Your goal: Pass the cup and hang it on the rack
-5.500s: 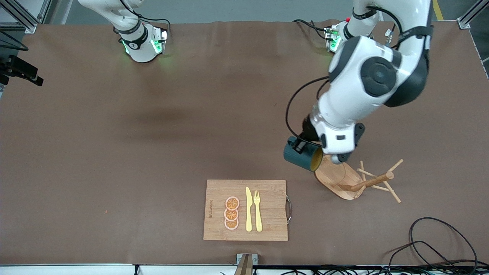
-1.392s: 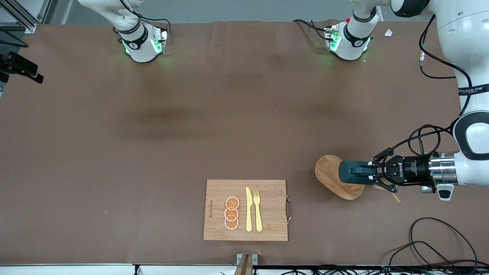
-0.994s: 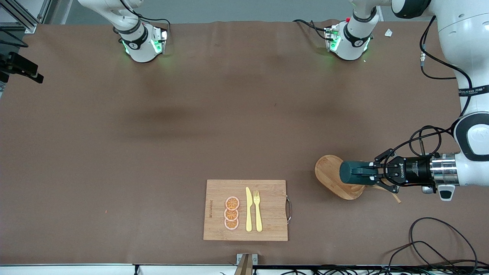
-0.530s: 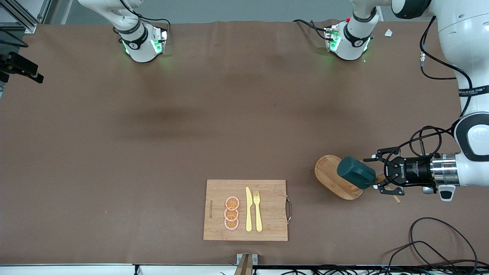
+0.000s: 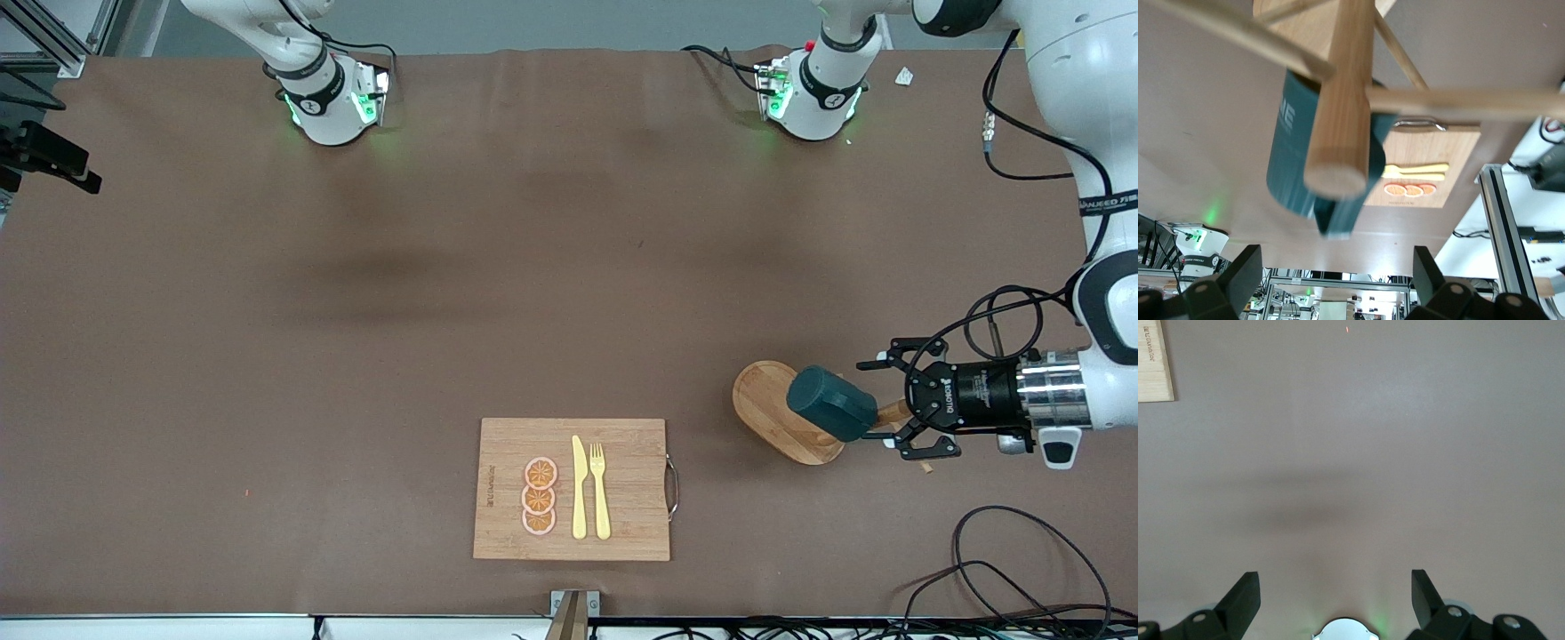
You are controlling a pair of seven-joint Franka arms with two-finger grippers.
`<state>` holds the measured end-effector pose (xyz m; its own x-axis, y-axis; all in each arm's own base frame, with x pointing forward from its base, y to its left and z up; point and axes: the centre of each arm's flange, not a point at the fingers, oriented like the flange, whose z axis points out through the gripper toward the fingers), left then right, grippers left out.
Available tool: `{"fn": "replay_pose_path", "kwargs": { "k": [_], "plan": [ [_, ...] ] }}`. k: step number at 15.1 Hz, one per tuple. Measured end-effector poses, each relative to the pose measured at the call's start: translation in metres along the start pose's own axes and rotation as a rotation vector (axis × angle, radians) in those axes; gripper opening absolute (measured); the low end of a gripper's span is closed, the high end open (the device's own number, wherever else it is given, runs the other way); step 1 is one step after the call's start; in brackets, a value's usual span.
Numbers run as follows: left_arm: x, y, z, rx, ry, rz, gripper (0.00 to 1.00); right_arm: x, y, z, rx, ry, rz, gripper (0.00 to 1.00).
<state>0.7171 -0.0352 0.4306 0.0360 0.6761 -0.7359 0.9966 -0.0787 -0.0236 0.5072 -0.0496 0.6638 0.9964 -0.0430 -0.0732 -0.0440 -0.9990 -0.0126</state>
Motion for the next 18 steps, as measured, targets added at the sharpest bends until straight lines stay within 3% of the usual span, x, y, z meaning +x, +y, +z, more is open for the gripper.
{"fn": "replay_pose_path", "kwargs": {
  "k": [4,9,14,18],
  "plan": [
    [-0.045,-0.01,-0.029,-0.038,0.002,0.067,1.0,0.0,0.0,0.0,0.0,0.0,0.0,1.0],
    [-0.123,-0.034,-0.034,-0.002,0.12,0.318,1.0,0.0,0.0,0.0,0.0,0.0,-0.001,1.0],
    [-0.159,-0.058,-0.038,0.115,0.333,0.653,1.0,0.0,0.0,0.0,0.0,0.0,-0.001,1.0],
    [-0.173,-0.072,-0.049,0.262,0.533,0.96,1.0,0.0,-0.001,0.0,0.0,-0.001,-0.001,1.0]
  ]
}}
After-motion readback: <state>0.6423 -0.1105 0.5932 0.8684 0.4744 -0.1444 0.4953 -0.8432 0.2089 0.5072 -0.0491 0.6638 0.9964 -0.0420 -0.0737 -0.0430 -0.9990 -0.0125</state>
